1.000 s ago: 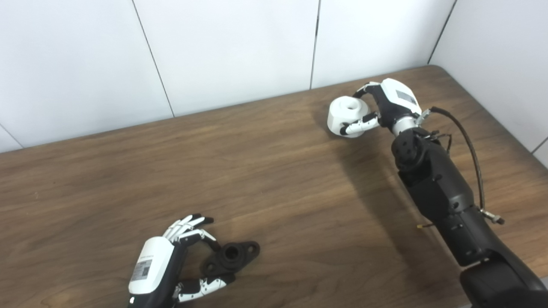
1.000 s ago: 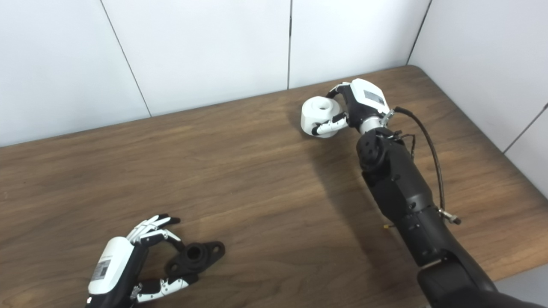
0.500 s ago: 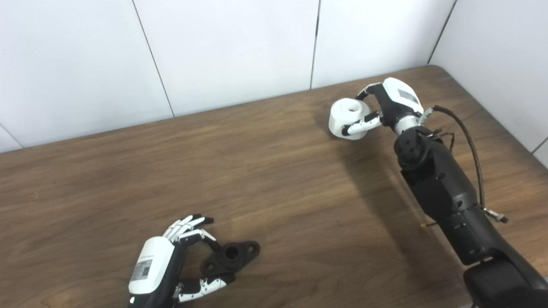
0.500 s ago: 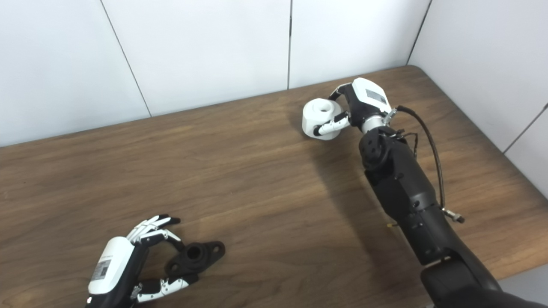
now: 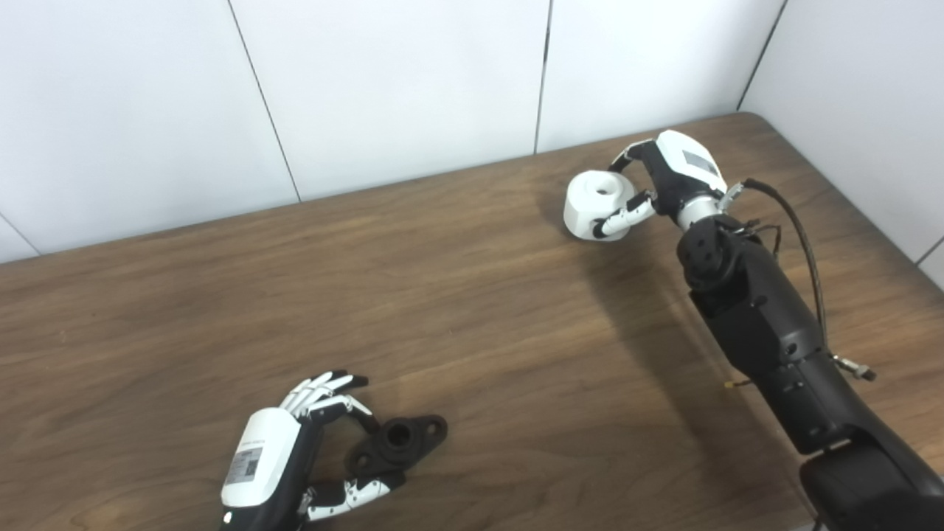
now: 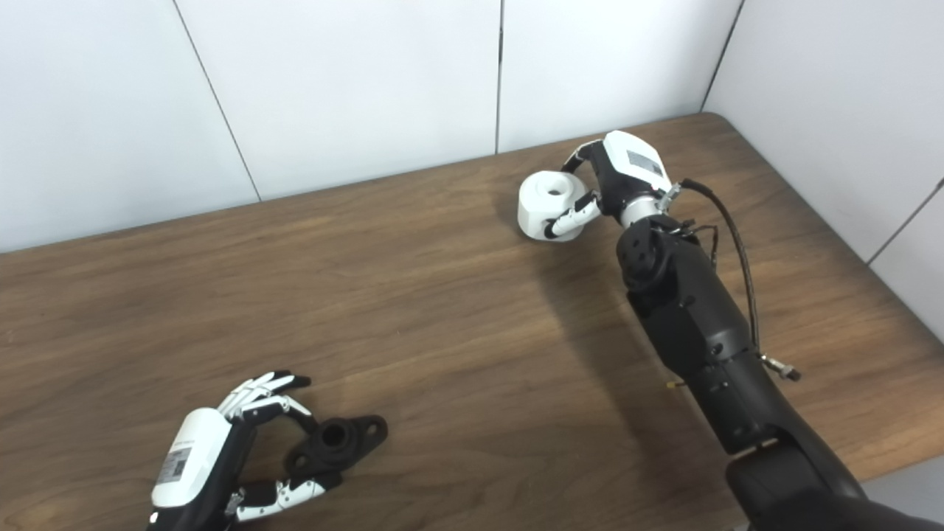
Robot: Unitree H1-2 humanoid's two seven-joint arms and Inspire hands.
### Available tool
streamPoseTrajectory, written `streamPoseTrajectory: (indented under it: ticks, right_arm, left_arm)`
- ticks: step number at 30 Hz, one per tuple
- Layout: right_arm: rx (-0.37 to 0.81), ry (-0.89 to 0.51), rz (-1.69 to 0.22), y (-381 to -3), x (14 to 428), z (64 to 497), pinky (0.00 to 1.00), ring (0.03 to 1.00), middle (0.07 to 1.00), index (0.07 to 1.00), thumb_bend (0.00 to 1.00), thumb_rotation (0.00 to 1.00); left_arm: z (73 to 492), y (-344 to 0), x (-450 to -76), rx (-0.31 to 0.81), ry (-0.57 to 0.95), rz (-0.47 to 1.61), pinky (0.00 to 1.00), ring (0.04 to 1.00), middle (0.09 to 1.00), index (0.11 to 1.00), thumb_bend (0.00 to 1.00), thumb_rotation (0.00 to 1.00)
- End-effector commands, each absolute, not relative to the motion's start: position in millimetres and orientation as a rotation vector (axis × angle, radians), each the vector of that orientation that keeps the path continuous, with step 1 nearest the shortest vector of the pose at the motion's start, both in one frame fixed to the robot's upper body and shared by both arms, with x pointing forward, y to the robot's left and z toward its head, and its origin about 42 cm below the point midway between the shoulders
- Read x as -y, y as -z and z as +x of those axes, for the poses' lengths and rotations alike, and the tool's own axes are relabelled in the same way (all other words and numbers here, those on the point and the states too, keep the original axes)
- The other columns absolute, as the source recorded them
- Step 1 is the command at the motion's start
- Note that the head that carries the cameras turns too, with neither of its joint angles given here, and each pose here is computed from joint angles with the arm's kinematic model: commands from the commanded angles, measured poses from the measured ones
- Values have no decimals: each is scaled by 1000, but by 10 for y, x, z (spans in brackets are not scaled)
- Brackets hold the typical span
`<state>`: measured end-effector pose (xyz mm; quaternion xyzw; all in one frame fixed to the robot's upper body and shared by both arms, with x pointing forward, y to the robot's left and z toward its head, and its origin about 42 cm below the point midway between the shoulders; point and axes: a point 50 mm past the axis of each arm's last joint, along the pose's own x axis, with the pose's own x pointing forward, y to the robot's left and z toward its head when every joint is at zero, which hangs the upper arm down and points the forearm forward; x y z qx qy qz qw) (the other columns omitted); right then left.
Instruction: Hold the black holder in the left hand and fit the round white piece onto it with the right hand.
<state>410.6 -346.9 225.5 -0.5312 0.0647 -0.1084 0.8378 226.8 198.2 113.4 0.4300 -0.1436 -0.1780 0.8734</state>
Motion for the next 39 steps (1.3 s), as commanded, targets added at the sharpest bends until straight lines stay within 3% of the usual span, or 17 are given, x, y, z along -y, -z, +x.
streamPoseTrajectory:
  ticks: [1, 12, 26, 39]
  right_arm:
    - [-18, 290, -1150, -2567, 3486, 4169, 771, 878, 809, 487, 517, 154]
    - [76, 282, -1135, -2675, 3408, 4005, 737, 848, 771, 483, 522, 143]
    - [234, 50, -1129, -2809, 2763, 3239, 767, 850, 776, 484, 521, 143]
    - [246, -172, -1034, -2617, 2287, 2792, 787, 869, 789, 483, 521, 140]
  left_arm:
    - [2195, -1014, -2073, 222, 388, 933, 875, 875, 809, 485, 519, 44]
    - [2188, -1017, -2041, 227, 388, 936, 864, 870, 805, 485, 519, 44]
    - [2183, -998, -1946, 218, 392, 927, 881, 889, 818, 485, 519, 45]
    - [2186, -994, -1803, 222, 399, 941, 925, 907, 834, 486, 520, 48]
